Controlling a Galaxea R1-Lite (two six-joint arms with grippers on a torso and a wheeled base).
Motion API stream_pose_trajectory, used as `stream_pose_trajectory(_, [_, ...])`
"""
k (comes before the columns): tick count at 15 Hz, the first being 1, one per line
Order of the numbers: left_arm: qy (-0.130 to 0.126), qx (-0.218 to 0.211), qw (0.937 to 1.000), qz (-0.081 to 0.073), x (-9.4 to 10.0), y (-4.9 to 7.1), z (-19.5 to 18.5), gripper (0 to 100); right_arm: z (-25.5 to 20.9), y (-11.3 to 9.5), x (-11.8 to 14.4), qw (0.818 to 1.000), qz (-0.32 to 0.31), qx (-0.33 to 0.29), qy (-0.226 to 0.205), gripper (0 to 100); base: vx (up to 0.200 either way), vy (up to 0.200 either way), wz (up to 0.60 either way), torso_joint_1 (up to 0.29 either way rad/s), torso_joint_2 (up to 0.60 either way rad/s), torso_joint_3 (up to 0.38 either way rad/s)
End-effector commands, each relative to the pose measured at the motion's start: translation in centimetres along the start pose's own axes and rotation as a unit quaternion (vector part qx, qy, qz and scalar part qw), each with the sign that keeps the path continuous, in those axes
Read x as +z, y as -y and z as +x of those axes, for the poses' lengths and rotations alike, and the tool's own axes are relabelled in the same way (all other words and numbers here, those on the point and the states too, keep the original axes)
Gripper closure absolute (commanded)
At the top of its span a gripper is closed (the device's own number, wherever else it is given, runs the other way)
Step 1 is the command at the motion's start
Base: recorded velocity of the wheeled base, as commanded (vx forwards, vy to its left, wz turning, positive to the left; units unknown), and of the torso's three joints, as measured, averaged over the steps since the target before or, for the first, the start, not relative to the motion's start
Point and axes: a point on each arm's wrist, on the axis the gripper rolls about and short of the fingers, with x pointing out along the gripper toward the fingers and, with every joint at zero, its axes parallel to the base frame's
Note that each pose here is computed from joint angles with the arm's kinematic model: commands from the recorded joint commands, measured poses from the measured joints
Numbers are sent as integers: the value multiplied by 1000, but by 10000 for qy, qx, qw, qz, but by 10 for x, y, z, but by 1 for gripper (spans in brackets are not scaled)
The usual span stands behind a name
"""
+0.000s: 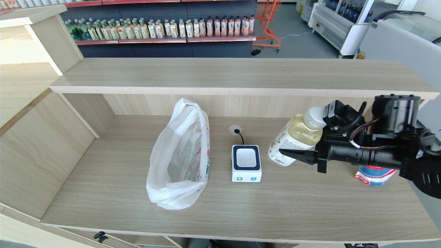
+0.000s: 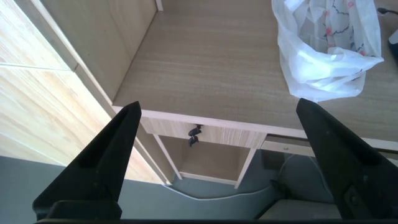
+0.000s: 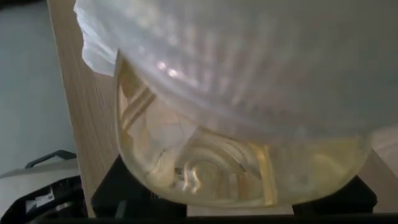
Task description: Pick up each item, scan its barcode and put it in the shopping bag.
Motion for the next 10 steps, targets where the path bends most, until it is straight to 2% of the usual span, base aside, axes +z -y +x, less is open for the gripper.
stream_pose_trajectory(1, [-1,3,10000,0,0,0,0,0,34,3,-28,9997,-113,230,-33,100,0,0,0,0,0,0])
stream_pose_trajectory(5, [-1,3,10000,0,0,0,0,0,64,4,-54,9938,-705,764,390,100,0,0,0,0,0,0])
stream_pose_trajectory(10, [-1,3,10000,0,0,0,0,0,81,20,-78,9838,-1389,943,631,100,0,0,0,0,0,0])
